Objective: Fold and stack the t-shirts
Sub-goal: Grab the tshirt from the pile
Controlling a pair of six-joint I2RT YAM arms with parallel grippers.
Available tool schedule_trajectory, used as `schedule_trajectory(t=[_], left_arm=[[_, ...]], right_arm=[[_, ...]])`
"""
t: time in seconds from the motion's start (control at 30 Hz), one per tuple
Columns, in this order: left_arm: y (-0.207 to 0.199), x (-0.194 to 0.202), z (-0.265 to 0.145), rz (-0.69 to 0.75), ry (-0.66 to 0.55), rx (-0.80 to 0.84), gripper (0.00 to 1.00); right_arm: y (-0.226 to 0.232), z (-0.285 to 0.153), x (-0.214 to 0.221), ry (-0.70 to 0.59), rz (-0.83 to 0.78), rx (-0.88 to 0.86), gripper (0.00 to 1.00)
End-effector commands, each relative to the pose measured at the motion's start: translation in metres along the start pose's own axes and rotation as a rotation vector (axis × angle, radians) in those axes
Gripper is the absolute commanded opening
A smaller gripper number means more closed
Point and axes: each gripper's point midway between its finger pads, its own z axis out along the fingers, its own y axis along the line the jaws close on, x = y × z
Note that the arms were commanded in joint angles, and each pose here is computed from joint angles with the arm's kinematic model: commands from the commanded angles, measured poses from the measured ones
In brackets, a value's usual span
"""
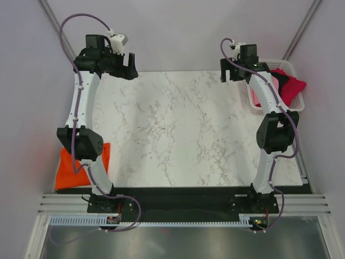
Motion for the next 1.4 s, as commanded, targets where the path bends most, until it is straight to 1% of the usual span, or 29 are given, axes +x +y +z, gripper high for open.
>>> schedule_trajectory(t=[0.0,0.03,0.07,0.1,0.17,0.2,0.23,0.27,0.3,0.37,0.4,0.47,0.5,0.6,0.67,0.7,0.97,1.07,1.1,1.17,1.2,1.27,1.3,1.37], left_arm=[[-0.005,0.027,-0.001,0.12,0.115,-0.072,1.0],[-0.007,0.038,0.003,0.141,0.148,-0.072,0.99],[-0.007,0.042,0.003,0.168,0.166,-0.084,0.98],[-0.005,0.047,0.003,0.223,0.192,-0.109,0.95],[-0.002,0.056,0.006,0.227,0.226,-0.115,0.92],[-0.001,0.059,0.007,0.232,0.239,-0.12,0.89],[-0.002,0.067,0.009,0.227,0.266,-0.107,0.86],[-0.003,0.069,0.01,0.225,0.276,-0.102,0.84],[-0.004,0.075,0.012,0.224,0.293,-0.095,0.81],[-0.008,0.08,0.011,0.229,0.306,-0.089,0.79],[-0.007,0.088,0.011,0.231,0.329,-0.094,0.78],[-0.007,0.093,0.011,0.241,0.348,-0.108,0.78],[-0.008,0.098,0.011,0.257,0.366,-0.112,0.78],[-0.008,0.1,0.009,0.297,0.384,-0.134,0.78],[-0.008,0.099,0.005,0.316,0.391,-0.145,0.78],[-0.007,0.102,0.003,0.322,0.402,-0.152,0.78],[-0.001,0.118,-0.005,0.358,0.457,-0.176,0.75],[-0.002,0.12,-0.003,0.365,0.463,-0.171,0.74],[-0.002,0.119,-0.003,0.365,0.461,-0.171,0.73],[-0.002,0.118,-0.003,0.363,0.46,-0.172,0.73],[-0.002,0.117,-0.003,0.366,0.457,-0.173,0.72],[-0.002,0.117,-0.003,0.359,0.454,-0.173,0.72],[-0.003,0.114,-0.001,0.357,0.442,-0.167,0.71],[-0.004,0.109,0.0,0.348,0.427,-0.165,0.71]], right_arm=[[-0.08,-0.016,-0.019,-0.061,0.052,0.135,0.98],[-0.114,-0.021,-0.016,-0.067,0.088,0.2,0.98],[-0.127,-0.023,-0.016,-0.073,0.107,0.218,0.97],[-0.143,-0.026,-0.015,-0.077,0.122,0.263,0.94],[-0.179,-0.034,-0.014,-0.083,0.139,0.368,0.91],[-0.189,-0.036,-0.013,-0.084,0.139,0.394,0.9],[-0.205,-0.038,-0.009,-0.081,0.151,0.421,0.86],[-0.208,-0.037,-0.006,-0.083,0.159,0.402,0.83],[-0.221,-0.037,-0.004,-0.1,0.177,0.404,0.76],[-0.228,-0.032,-0.001,-0.114,0.204,0.373,0.68],[-0.238,-0.026,0.007,-0.102,0.225,0.379,0.6],[-0.242,-0.02,0.007,-0.106,0.237,0.363,0.51],[-0.249,-0.016,0.013,-0.099,0.251,0.365,0.48],[-0.261,-0.005,0.021,-0.099,0.266,0.36,0.48],[-0.267,-0.001,0.022,-0.103,0.271,0.359,0.48],[-0.272,0.006,0.031,-0.085,0.281,0.355,0.48],[-0.265,0.034,0.055,-0.042,0.315,0.264,0.45],[-0.261,0.039,0.06,-0.033,0.314,0.239,0.37],[-0.262,0.037,0.059,-0.034,0.305,0.236,0.26],[-0.258,0.034,0.056,-0.04,0.292,0.227,0.16],[-0.256,0.024,0.046,-0.063,0.279,0.226,0.1],[-0.252,0.015,0.041,-0.082,0.271,0.223,0.03],[-0.245,-0.003,0.022,-0.124,0.244,0.215,0.0],[-0.233,-0.019,0.012,-0.139,0.173,0.216,0.0]])
